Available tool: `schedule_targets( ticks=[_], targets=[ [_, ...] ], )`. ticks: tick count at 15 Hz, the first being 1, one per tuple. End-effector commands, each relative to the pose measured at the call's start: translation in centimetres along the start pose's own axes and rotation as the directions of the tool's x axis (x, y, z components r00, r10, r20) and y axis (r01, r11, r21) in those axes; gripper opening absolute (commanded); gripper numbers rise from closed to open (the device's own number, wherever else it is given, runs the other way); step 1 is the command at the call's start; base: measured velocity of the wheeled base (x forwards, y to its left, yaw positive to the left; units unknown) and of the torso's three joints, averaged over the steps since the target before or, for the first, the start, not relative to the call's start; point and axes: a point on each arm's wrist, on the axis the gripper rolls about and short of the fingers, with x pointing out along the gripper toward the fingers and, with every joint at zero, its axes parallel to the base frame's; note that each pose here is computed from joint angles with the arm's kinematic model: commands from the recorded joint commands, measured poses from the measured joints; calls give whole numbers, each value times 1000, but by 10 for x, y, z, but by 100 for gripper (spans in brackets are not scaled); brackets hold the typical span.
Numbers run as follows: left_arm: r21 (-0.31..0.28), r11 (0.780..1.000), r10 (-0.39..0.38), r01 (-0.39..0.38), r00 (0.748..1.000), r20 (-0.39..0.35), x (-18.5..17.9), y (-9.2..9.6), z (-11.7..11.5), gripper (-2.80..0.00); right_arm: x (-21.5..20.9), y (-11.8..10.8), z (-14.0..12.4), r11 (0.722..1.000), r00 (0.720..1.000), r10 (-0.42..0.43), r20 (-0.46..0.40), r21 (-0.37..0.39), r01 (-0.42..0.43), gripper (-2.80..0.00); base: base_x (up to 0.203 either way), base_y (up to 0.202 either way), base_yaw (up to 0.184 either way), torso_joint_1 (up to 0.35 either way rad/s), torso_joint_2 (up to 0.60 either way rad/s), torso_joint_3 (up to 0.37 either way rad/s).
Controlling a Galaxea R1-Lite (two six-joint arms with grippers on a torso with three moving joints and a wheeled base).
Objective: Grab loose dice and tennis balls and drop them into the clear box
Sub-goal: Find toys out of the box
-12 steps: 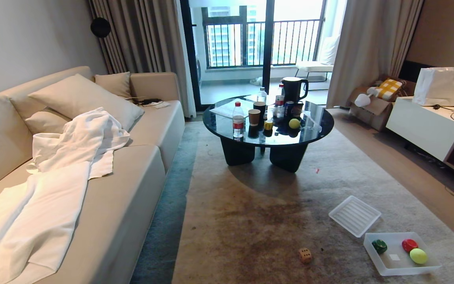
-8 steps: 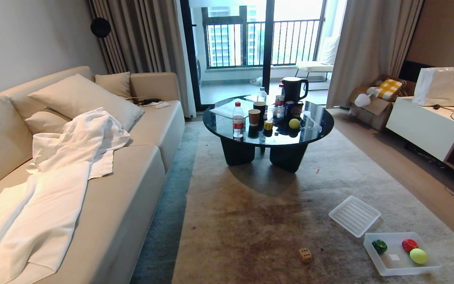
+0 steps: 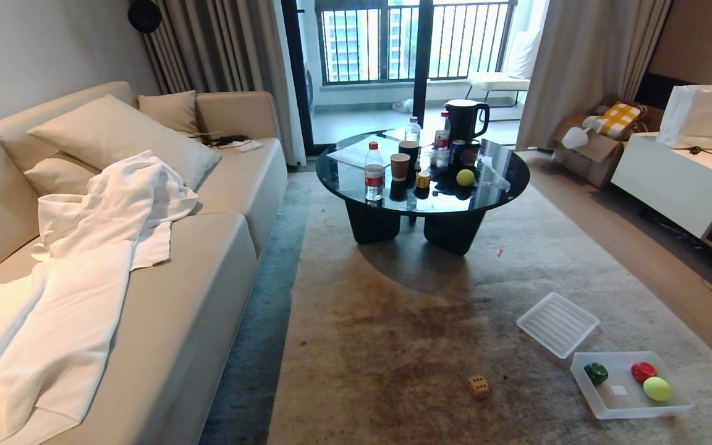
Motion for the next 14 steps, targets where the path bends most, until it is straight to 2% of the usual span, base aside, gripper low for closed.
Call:
schedule_targets(
  ticks=[1,14],
  targets=[
    [0,1000,0,0,1000,0,0,0,0,-280,0,0,0,1000,1000,0,-1,0,0,-280,0,0,0,-2,2,-207],
    [0,1000,0,0,1000,-2,0,0,0,-280,0,0,0,1000,1000,-1,-3,8,1,-280,0,0,0,2,3,-199]
  ],
)
